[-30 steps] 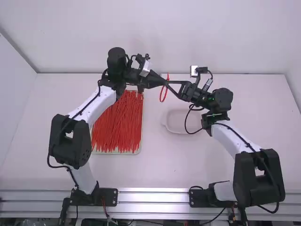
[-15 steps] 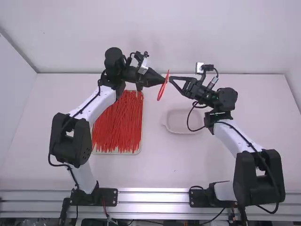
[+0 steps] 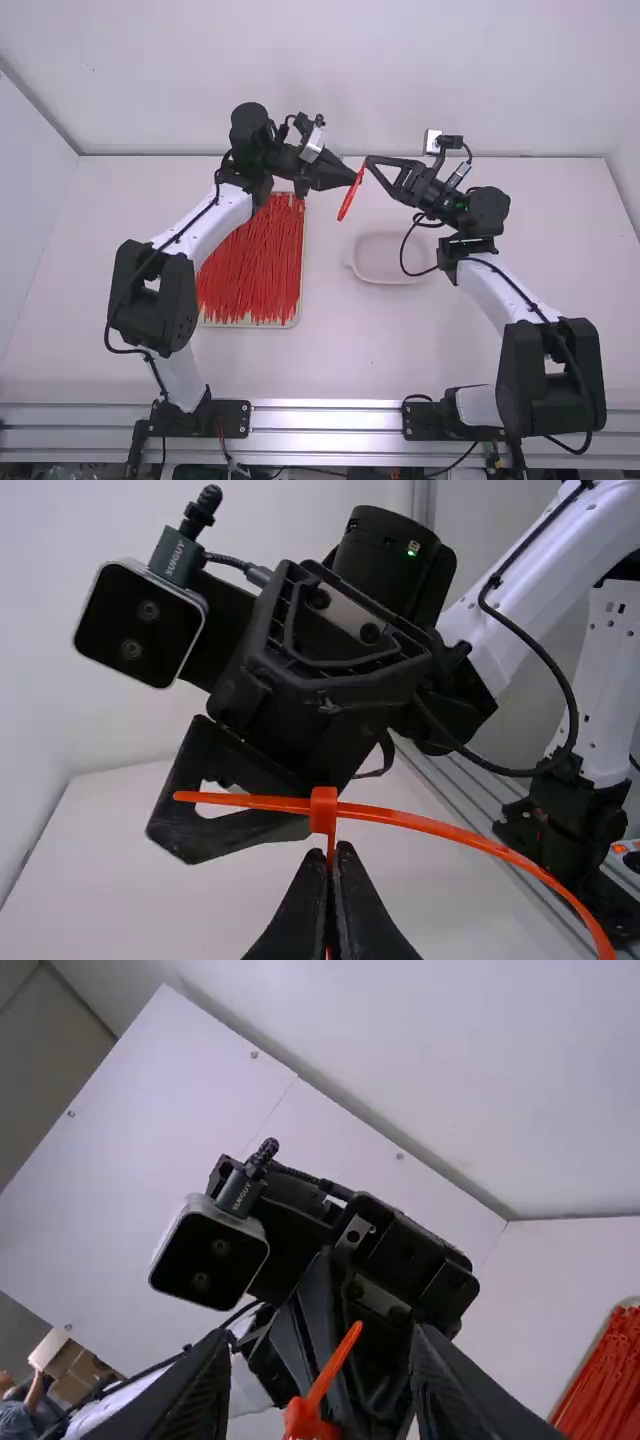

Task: Fasten the cable tie

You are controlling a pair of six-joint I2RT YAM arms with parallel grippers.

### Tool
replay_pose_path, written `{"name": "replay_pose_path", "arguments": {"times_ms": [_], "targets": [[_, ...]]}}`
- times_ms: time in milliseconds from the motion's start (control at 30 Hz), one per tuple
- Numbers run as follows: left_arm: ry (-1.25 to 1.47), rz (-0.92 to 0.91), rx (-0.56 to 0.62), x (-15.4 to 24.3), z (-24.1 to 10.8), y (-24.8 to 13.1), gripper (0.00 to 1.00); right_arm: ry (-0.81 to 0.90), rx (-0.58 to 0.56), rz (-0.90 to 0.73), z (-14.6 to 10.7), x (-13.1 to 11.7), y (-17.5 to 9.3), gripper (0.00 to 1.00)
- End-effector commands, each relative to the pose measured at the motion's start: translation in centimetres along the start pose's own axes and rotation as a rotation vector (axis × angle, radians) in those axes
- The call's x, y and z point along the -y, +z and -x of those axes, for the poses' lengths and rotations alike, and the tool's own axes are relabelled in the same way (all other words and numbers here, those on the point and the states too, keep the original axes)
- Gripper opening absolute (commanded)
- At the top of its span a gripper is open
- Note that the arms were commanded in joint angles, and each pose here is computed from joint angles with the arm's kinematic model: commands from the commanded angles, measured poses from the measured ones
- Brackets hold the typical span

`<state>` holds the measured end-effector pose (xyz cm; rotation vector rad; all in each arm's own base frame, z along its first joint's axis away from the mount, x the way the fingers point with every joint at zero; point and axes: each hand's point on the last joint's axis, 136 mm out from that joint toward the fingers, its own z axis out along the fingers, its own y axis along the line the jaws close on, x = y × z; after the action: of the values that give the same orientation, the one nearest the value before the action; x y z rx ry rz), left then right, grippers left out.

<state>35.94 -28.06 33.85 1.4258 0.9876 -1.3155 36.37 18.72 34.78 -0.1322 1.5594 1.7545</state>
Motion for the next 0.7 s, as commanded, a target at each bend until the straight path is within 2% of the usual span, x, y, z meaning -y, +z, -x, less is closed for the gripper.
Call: {"name": "replay_pose_path", "arguments": {"times_ms": [0, 100, 200, 233, 433, 467, 500, 533, 667], "targets": [[0.009, -0.038, 0.002, 0.87, 0.45, 0.74, 0.02, -0.017, 0.009, 0.011, 0.57, -0.56, 0.14, 0.48], [0.012, -0.047, 0.003, 1.04, 0.49, 1.10, 0.01, -0.017, 0.004, 0.012, 0.48, -0.59, 0.15, 0.47], [0.016, -0.046, 0.003, 1.03, 0.49, 1.17, 0.02, -0.017, 0.000, 0.014, 0.40, -0.62, 0.15, 0.42], [0.014, -0.051, 0.004, 1.11, 0.49, 1.35, 0.02, -0.016, -0.004, 0.015, 0.30, -0.64, 0.19, 0.37], [0.011, -0.052, 0.004, 1.14, 0.47, 1.40, 0.02, -0.013, -0.014, 0.022, -0.06, -0.79, 0.49, 0.24], [0.011, -0.052, 0.004, 1.14, 0.47, 1.40, 0.02, -0.014, -0.013, 0.021, -0.03, -0.79, 0.46, 0.19], [0.010, -0.050, 0.003, 1.09, 0.47, 1.29, 0.02, -0.014, -0.015, 0.021, -0.07, -0.78, 0.47, 0.08], [0.008, -0.047, 0.003, 1.05, 0.46, 1.21, 0.02, -0.014, -0.017, 0.022, -0.10, -0.80, 0.46, 0.02], [0.003, -0.054, 0.003, 1.16, 0.44, 1.43, 0.02, -0.023, -0.033, 0.032, -0.38, -1.04, 0.46, 0.00]]}}
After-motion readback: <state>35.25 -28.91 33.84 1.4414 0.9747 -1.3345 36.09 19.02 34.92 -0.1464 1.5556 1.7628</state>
